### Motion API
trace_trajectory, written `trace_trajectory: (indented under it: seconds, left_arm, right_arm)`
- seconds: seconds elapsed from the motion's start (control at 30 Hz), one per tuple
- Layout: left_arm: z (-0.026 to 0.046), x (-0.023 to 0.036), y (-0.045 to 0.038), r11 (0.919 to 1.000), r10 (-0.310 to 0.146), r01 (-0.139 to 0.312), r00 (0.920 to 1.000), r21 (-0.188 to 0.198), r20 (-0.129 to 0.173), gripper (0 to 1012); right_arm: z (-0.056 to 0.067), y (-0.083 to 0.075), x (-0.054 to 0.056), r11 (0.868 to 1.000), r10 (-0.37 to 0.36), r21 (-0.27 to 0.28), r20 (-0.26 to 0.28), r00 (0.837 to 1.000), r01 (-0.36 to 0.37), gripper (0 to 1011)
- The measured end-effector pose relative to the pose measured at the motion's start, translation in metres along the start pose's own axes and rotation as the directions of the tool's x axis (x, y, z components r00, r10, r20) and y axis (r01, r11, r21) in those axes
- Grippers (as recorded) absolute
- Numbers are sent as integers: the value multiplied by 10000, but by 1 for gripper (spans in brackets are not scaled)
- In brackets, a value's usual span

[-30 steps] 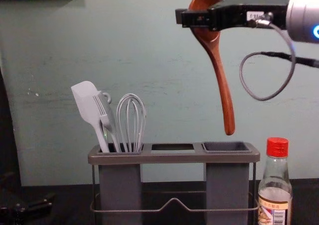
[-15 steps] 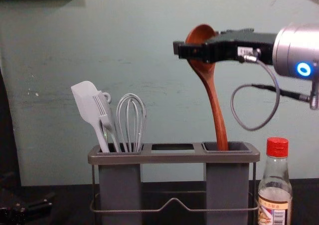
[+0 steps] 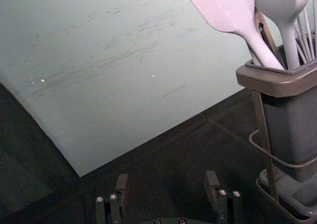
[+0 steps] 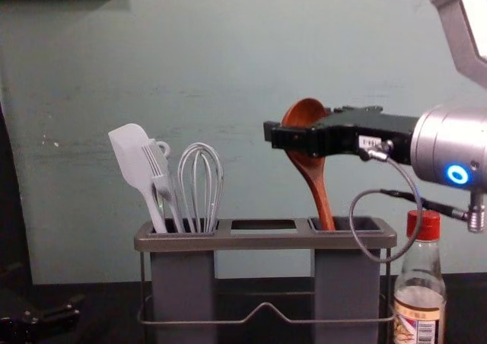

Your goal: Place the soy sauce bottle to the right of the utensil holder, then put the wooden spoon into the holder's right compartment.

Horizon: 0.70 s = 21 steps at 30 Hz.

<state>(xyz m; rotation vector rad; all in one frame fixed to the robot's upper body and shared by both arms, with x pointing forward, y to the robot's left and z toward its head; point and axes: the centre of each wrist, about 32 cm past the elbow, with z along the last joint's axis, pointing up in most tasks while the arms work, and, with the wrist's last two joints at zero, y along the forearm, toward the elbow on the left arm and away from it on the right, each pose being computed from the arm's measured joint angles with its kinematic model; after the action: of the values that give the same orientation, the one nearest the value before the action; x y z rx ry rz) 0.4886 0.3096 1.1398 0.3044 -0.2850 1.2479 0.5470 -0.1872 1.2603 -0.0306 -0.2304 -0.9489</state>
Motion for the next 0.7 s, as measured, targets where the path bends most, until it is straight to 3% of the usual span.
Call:
trace_trajectory:
  seconds: [0.43, 0.7]
  left_arm:
    - [0, 0, 0, 10000, 0, 0, 10000, 1, 1, 1000]
    - [0, 0, 0, 10000, 0, 0, 10000, 0, 1, 1000]
  right_arm:
    - [-194, -76, -62, 9997, 50, -253, -297, 9995, -58, 837]
    - [-252, -120, -54, 9994, 16, -348, -375, 9993, -29, 837]
